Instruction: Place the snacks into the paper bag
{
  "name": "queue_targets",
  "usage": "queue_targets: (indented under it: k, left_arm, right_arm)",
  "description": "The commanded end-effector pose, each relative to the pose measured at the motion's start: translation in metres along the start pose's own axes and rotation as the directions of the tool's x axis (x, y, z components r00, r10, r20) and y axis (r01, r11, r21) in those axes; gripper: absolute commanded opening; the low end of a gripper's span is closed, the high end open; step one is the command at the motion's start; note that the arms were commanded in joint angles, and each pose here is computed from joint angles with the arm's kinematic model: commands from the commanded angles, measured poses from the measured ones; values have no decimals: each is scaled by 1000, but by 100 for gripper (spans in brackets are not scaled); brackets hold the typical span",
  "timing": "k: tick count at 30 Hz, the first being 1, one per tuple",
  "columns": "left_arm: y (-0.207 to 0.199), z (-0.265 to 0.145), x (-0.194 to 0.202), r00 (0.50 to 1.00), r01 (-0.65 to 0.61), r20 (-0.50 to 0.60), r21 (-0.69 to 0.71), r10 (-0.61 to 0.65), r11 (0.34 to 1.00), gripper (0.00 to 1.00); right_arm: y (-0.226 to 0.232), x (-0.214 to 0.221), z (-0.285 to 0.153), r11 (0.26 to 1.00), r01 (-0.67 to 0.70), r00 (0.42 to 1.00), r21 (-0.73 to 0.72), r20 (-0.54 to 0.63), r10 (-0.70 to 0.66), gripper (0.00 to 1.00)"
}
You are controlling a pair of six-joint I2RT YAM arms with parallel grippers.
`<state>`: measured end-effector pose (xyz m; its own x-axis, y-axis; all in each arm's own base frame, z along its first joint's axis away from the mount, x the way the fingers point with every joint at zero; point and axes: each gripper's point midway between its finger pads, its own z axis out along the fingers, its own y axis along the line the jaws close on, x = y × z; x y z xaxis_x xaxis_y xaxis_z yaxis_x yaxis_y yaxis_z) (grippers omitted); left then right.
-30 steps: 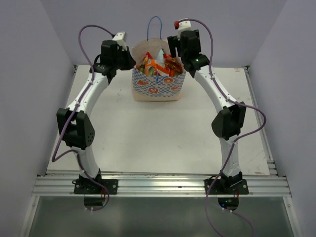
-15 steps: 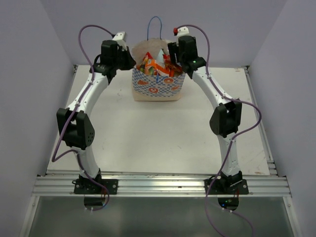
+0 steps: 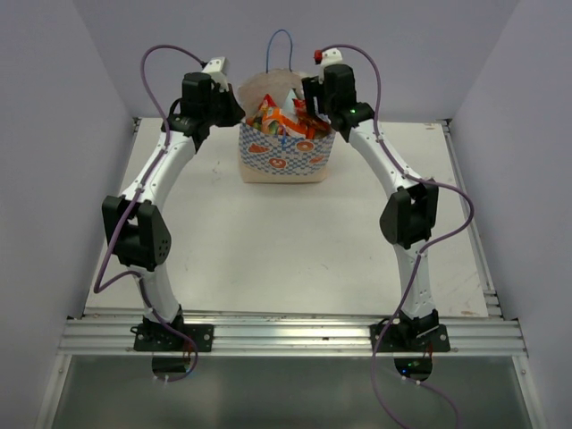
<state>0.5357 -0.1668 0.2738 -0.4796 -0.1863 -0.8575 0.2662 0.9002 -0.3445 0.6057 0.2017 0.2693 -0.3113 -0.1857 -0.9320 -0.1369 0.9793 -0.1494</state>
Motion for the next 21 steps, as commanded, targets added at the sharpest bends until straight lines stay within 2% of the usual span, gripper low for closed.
queue_targets:
  k: [1,16,21]
  left_arm:
    - [5,1,-17,999,-7,50,-7,7,1000,0]
    - [8,2,-16,999,9,49,-26,-8,1000,0]
    - [6,1,-18,998,18,53,-23,-17,1000,0]
  right_arm:
    - [9,-46,-31,996,-42,996,-74,81,48,86]
    - [9,-93,-56,990,-61,977,-125,196,85,88]
    - [6,-70,-44,995,-37,987,-96,151,52,88]
